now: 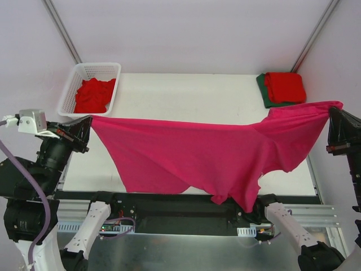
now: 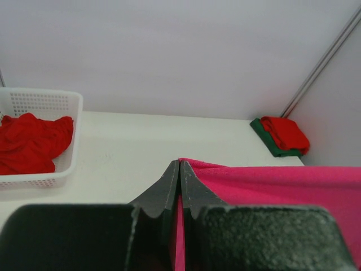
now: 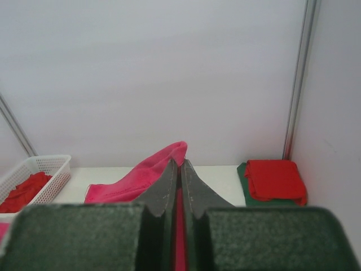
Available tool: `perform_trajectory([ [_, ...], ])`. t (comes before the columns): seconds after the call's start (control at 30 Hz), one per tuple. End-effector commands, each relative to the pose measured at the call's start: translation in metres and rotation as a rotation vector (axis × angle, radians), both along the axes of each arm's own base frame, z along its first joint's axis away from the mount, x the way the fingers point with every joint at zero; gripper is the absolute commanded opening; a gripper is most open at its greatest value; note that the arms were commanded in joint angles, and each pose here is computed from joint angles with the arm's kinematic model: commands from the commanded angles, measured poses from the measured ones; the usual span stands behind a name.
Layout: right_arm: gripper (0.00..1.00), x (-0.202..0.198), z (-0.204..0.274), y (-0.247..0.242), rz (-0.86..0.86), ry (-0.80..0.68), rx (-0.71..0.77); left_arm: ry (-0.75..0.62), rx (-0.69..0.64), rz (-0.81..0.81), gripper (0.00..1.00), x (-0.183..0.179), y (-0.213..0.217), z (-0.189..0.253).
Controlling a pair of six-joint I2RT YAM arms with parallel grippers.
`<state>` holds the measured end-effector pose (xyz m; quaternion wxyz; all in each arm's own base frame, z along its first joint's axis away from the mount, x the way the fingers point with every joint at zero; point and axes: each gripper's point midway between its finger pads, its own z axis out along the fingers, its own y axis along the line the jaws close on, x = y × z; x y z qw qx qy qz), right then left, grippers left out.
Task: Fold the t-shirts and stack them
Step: Flatten out the tshirt
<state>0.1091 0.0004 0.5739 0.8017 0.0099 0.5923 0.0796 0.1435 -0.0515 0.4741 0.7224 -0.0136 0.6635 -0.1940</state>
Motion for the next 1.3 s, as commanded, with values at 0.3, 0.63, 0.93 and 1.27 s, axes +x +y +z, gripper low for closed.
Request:
perform_trajectory([
  [0.3,0.01,0.040,-0.011,0.012,0.002,0.023,-0.004,-0.042,-0.023,0.028,0.00,0.015,0.003,-0.001],
  [0.63,0.01,0.070,-0.022,0.024,0.026,0.080,-0.026,-0.067,-0.001,-0.003,0.00,0.033,-0.003,0.009],
  [0.93,0.01,-0.049,0.027,-0.011,0.011,-0.151,0.055,-0.329,-0.044,0.019,0.00,-0.104,0.012,0.075],
  [1.27,0.01,-0.044,0.036,-0.021,-0.060,-0.207,0.063,-0.376,-0.052,0.133,0.00,-0.116,0.033,0.083],
])
